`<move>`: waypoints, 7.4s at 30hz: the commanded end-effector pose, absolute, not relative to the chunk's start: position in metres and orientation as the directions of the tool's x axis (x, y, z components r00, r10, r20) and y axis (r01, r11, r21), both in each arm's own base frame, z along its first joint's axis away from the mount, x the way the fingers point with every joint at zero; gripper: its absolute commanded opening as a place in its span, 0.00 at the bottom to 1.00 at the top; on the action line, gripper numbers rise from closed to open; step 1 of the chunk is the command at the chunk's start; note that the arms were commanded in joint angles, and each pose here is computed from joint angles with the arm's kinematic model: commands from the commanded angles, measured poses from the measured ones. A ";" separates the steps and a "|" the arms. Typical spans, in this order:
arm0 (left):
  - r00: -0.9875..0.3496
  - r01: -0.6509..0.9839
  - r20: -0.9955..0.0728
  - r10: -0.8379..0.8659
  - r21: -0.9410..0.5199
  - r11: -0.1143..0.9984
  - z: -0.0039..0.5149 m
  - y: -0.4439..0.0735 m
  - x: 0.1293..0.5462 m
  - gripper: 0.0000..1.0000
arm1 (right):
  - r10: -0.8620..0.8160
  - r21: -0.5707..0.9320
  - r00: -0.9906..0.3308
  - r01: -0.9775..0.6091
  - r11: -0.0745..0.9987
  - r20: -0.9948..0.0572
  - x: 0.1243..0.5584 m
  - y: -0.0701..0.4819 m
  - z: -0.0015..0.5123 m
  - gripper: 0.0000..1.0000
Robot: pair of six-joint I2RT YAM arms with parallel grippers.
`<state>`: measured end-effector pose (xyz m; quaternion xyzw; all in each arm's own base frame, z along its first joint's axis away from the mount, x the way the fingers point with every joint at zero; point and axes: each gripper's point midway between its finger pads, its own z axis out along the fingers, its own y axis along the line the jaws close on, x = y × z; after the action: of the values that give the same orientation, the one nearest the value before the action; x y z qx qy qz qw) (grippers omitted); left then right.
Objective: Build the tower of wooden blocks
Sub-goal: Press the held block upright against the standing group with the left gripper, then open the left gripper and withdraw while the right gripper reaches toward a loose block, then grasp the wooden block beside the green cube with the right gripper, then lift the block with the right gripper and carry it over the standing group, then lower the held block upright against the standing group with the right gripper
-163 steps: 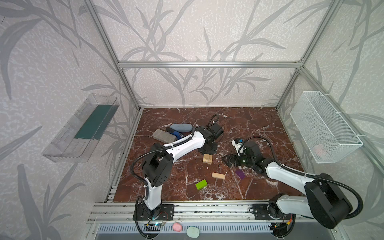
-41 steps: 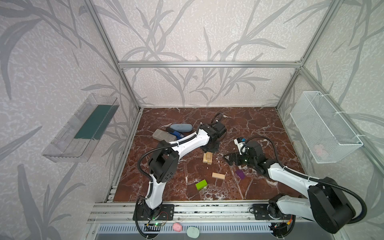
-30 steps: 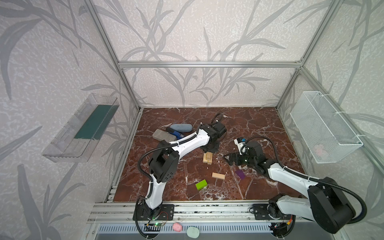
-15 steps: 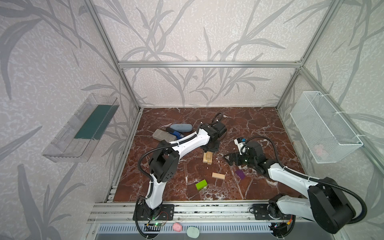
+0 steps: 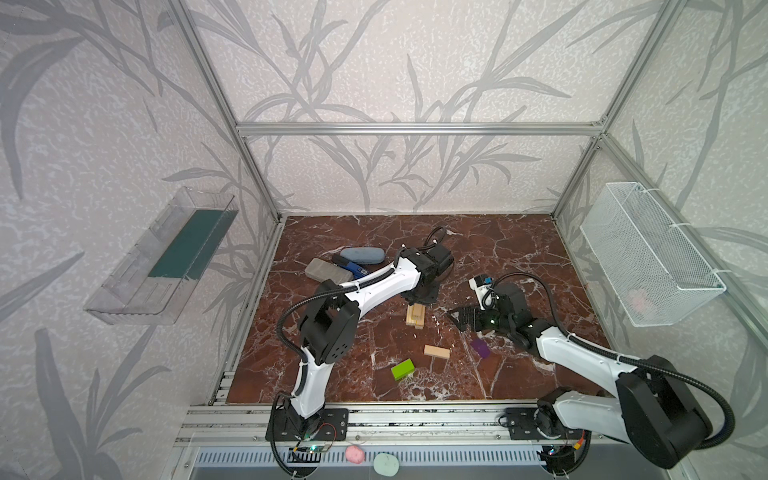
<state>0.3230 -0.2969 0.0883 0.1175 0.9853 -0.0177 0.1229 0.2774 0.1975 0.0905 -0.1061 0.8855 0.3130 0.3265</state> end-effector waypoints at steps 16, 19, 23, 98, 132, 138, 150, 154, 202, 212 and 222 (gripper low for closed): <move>-0.925 0.242 -0.304 0.228 -0.007 0.970 0.124 -0.294 0.322 0.40 | 0.005 0.486 -0.744 -0.431 0.760 -0.668 0.272 0.198 0.106 0.99; -0.913 0.225 -0.357 0.198 -0.034 0.974 0.142 -0.288 0.320 0.41 | -0.012 0.477 -0.763 -0.416 0.774 -0.647 0.268 0.198 0.111 0.99; -0.891 0.196 -0.428 0.149 -0.068 0.978 0.162 -0.274 0.313 0.43 | -0.092 0.422 -0.803 -0.402 0.813 -0.588 0.252 0.196 0.107 0.99; -0.745 -0.086 -0.612 -0.265 -0.305 0.948 0.180 -0.127 0.257 0.57 | -0.392 -0.050 -0.872 -0.396 0.917 -0.293 0.193 0.245 0.051 0.25; -0.724 -0.123 -0.629 -0.284 -0.289 0.950 0.165 -0.104 0.268 0.61 | 0.157 0.049 -0.881 0.151 0.987 -0.446 0.292 0.311 0.137 0.17; -0.726 -0.125 -0.626 -0.285 -0.286 0.950 0.163 -0.101 0.264 0.62 | 0.195 0.070 -0.903 0.181 0.981 -0.384 0.295 0.317 0.120 0.16; -0.731 -0.125 -0.621 -0.282 -0.284 0.950 0.161 -0.101 0.263 0.62 | 0.250 0.083 -0.897 0.237 0.968 -0.363 0.299 0.319 0.111 0.15; -0.731 -0.126 -0.621 -0.283 -0.285 0.950 0.162 -0.100 0.263 0.62 | 0.248 0.068 -0.894 0.240 0.968 -0.374 0.302 0.318 0.112 0.14; -0.736 -0.133 -0.617 -0.278 -0.271 0.953 0.159 -0.097 0.262 0.67 | 0.247 0.028 -0.897 0.255 0.967 -0.366 0.314 0.316 0.096 0.21; -0.736 -0.136 -0.618 -0.277 -0.266 0.954 0.158 -0.096 0.262 0.68 | 0.243 0.025 -0.900 0.251 0.968 -0.363 0.315 0.317 0.094 0.26; -0.738 -0.136 -0.616 -0.275 -0.263 0.955 0.158 -0.096 0.263 0.69 | 0.237 0.035 -0.903 0.241 0.970 -0.360 0.315 0.320 0.097 0.36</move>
<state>0.2658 -0.1022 0.1616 -0.1104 0.9236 -0.1151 0.3486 0.3122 0.3204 0.0894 0.1233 0.9760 -0.0025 0.1795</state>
